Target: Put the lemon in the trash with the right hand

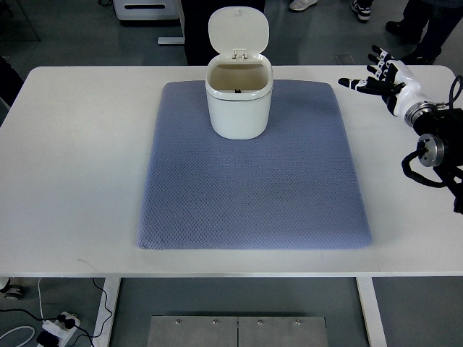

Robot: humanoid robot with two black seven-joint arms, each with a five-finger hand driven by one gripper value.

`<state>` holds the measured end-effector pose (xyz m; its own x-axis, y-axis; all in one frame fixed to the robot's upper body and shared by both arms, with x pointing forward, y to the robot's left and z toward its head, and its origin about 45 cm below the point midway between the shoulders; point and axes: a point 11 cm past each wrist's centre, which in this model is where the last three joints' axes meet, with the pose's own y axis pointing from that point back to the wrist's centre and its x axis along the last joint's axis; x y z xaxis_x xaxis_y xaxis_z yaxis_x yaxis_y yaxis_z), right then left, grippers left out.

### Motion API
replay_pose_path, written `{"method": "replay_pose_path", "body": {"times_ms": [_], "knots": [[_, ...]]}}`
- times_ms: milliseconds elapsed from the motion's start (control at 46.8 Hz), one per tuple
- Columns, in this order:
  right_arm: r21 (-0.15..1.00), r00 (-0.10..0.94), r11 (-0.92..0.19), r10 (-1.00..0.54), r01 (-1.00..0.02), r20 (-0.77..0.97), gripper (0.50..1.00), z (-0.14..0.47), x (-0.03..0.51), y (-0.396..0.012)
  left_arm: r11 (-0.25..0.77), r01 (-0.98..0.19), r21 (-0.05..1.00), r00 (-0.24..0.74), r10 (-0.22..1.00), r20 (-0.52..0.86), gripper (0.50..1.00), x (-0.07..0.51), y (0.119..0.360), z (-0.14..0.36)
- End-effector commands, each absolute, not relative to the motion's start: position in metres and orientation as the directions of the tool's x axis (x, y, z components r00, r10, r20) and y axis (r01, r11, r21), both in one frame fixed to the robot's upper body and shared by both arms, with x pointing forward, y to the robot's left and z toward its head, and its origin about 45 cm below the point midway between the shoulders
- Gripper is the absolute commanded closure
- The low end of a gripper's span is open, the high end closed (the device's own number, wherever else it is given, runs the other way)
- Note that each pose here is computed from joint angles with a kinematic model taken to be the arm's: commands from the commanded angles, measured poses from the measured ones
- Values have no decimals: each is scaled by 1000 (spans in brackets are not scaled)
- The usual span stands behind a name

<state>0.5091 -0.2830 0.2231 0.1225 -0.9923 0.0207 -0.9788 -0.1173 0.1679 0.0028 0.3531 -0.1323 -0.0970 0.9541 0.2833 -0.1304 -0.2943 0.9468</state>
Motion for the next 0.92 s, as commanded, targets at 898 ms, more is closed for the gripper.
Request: {"method": "replay_pose_path", "body": {"times_ms": [898], "knots": [[242,-27,-20,-982,-970,-188,500,195,501,-295,-294,-130,947,-97,954,283,500,3,353,-132]]}}
